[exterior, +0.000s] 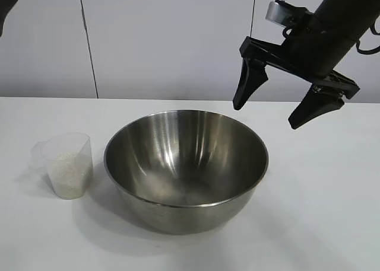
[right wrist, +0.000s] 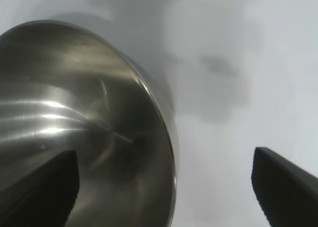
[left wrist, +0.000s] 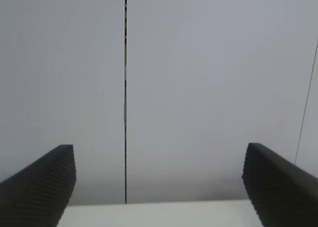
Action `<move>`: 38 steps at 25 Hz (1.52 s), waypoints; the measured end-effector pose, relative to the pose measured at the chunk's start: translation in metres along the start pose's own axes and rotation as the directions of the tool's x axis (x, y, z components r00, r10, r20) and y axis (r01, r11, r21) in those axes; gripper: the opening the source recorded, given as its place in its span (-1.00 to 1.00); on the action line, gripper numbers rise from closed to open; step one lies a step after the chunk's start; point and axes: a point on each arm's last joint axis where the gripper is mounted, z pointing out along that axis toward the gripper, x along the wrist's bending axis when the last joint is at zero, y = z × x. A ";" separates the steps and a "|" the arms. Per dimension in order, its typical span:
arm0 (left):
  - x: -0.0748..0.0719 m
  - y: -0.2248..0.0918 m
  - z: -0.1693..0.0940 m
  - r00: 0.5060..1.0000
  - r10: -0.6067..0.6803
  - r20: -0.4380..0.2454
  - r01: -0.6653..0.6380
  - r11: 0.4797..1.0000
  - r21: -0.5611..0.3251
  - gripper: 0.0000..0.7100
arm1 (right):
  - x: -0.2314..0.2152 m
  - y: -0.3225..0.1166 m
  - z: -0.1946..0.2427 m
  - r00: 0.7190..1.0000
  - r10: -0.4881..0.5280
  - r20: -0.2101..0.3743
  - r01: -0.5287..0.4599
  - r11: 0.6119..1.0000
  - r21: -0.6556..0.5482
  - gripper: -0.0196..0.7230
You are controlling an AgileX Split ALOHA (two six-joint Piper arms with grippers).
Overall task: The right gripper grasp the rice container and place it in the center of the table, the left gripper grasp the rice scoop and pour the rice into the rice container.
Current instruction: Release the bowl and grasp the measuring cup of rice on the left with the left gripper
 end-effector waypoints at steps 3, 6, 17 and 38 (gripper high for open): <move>0.004 -0.021 -0.018 0.999 0.032 0.008 -0.033 0.995 0.093 0.84 | 0.000 0.000 0.000 1.000 0.000 0.000 0.000 1.000 0.001 0.81; 0.005 -0.042 -0.027 0.998 0.064 0.021 -0.067 0.978 0.198 0.84 | 0.000 0.000 0.000 1.000 0.000 0.000 0.000 1.000 0.004 0.81; 0.001 -0.091 -0.027 0.985 0.152 0.082 -0.173 0.885 0.433 0.54 | 0.000 -0.001 0.000 1.000 0.002 -0.001 -0.002 1.000 0.009 0.81; 0.005 -0.140 0.017 0.979 0.199 0.052 -0.196 0.824 0.531 0.54 | 0.000 -0.001 0.000 1.000 0.004 -0.002 -0.004 1.000 0.009 0.81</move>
